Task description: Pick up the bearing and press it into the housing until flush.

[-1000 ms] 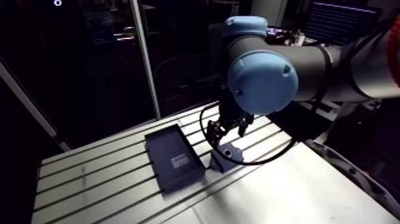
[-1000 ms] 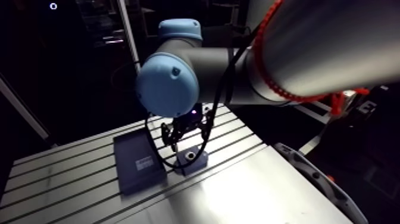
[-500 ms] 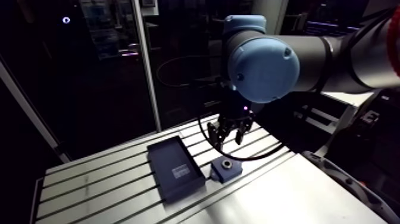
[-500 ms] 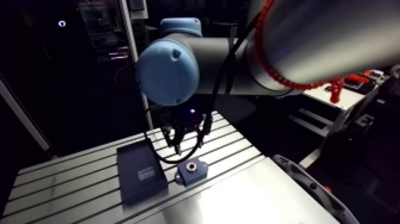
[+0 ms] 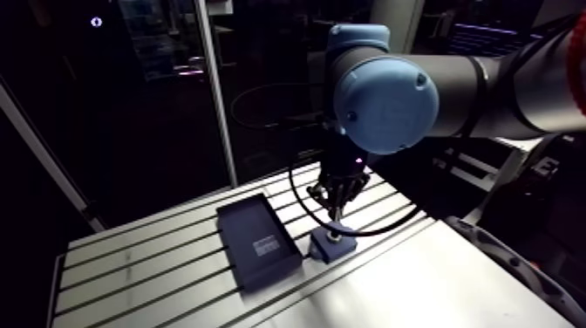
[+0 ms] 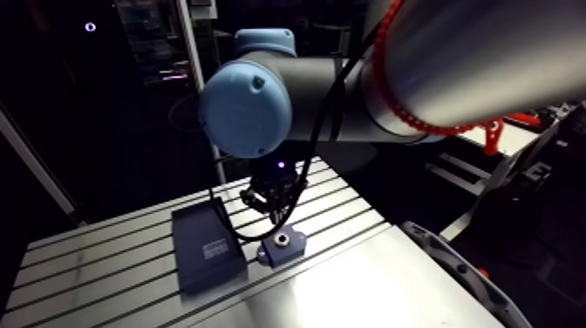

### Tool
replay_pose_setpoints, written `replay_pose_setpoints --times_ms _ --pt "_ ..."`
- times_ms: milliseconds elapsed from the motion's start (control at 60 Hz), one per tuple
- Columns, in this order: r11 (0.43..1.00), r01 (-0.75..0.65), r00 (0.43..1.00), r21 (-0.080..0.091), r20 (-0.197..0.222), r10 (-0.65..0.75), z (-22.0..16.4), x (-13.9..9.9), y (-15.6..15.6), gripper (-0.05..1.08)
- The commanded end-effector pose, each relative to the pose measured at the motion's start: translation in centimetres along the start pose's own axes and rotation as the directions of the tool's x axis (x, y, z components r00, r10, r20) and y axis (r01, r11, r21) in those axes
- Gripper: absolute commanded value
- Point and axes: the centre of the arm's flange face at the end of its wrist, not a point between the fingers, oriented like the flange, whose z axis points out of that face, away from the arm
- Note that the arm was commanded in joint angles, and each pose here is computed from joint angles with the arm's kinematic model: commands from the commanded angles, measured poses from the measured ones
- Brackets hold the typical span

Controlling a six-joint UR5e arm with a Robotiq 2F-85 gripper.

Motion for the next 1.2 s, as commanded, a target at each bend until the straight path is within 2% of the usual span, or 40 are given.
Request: replay_pose_setpoints --times_ms 17,583,850,1033,1200 --pt "1.0 -0.01 1.0 0.0 0.008 0.01 0.8 0.1 0.0 0.91" --pt "1.0 -0.005 1.0 -0.008 0.003 0.005 3.0 0.7 0.4 0.97" --pt "1.0 -0.005 1.0 -0.002 0.015 0.005 3.7 0.7 0.4 0.97" --pt "1.0 0.001 1.0 -0.012 0.0 -0.001 3.9 0.7 0.4 0.97" --pt "1.0 0.002 1.0 -0.009 0.005 -0.002 4.3 0.7 0.4 0.97"
